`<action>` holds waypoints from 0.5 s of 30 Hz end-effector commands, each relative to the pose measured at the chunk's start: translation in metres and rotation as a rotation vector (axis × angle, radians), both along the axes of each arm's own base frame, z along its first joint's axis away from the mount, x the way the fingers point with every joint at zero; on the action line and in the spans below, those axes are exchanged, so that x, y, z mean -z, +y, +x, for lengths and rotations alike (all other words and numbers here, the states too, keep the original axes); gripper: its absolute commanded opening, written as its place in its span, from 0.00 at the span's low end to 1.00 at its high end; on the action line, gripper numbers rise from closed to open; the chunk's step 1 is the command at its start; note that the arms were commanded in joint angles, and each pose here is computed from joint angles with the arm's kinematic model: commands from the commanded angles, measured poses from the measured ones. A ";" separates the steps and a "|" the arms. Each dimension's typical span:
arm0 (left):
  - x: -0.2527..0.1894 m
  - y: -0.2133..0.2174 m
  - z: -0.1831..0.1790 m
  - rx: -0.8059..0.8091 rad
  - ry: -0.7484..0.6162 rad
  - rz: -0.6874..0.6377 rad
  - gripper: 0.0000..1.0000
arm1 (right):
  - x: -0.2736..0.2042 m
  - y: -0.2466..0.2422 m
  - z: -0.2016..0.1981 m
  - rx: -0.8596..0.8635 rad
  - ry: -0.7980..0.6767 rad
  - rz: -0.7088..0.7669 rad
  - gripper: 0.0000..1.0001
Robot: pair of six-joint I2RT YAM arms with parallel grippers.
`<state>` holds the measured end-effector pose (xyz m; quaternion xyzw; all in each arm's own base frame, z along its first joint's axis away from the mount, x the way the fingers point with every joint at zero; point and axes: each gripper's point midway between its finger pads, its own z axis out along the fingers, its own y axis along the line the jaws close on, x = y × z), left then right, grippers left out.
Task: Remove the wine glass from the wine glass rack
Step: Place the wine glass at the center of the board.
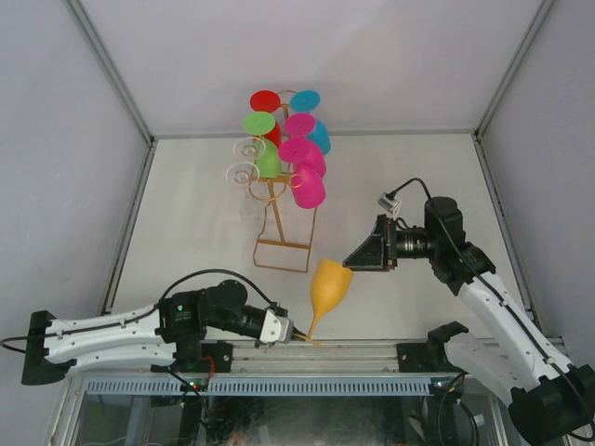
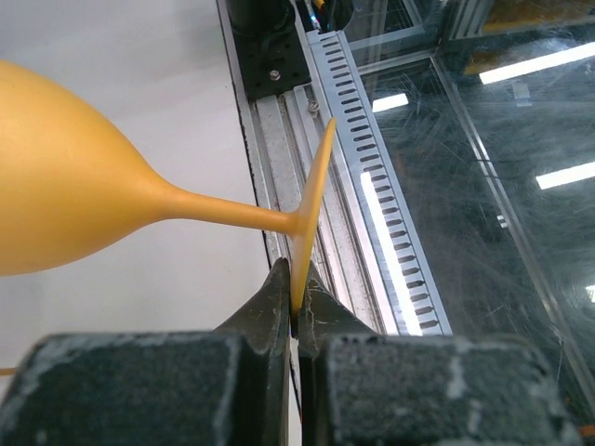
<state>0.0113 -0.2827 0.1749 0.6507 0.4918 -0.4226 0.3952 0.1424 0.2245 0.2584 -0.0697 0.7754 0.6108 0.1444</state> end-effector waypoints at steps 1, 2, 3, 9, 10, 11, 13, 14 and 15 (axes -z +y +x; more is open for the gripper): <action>-0.010 -0.001 -0.012 0.096 -0.041 -0.070 0.00 | -0.018 0.010 0.003 -0.037 -0.109 0.028 0.74; -0.011 0.000 -0.014 0.106 -0.037 -0.075 0.00 | -0.018 0.011 0.003 -0.042 -0.107 0.028 0.74; -0.011 0.002 -0.015 0.108 -0.033 -0.077 0.00 | -0.017 0.012 0.002 -0.049 -0.109 0.029 0.73; -0.006 0.011 -0.007 0.041 -0.039 -0.059 0.00 | -0.028 0.023 -0.029 -0.251 -0.092 0.086 0.69; -0.005 0.014 -0.006 0.037 -0.046 -0.051 0.00 | -0.031 0.025 -0.038 -0.300 -0.094 0.095 0.70; -0.004 0.016 -0.006 0.033 -0.050 -0.043 0.00 | -0.031 0.027 -0.044 -0.334 -0.099 0.097 0.70; -0.003 0.019 -0.004 0.019 -0.057 -0.038 0.00 | -0.029 0.031 -0.050 -0.364 -0.090 0.092 0.70; -0.003 0.020 -0.002 0.011 -0.059 -0.037 0.00 | -0.028 0.031 -0.052 -0.377 -0.083 0.093 0.69; -0.001 0.022 -0.002 0.007 -0.062 -0.031 0.00 | -0.028 0.031 -0.053 -0.394 -0.082 0.101 0.68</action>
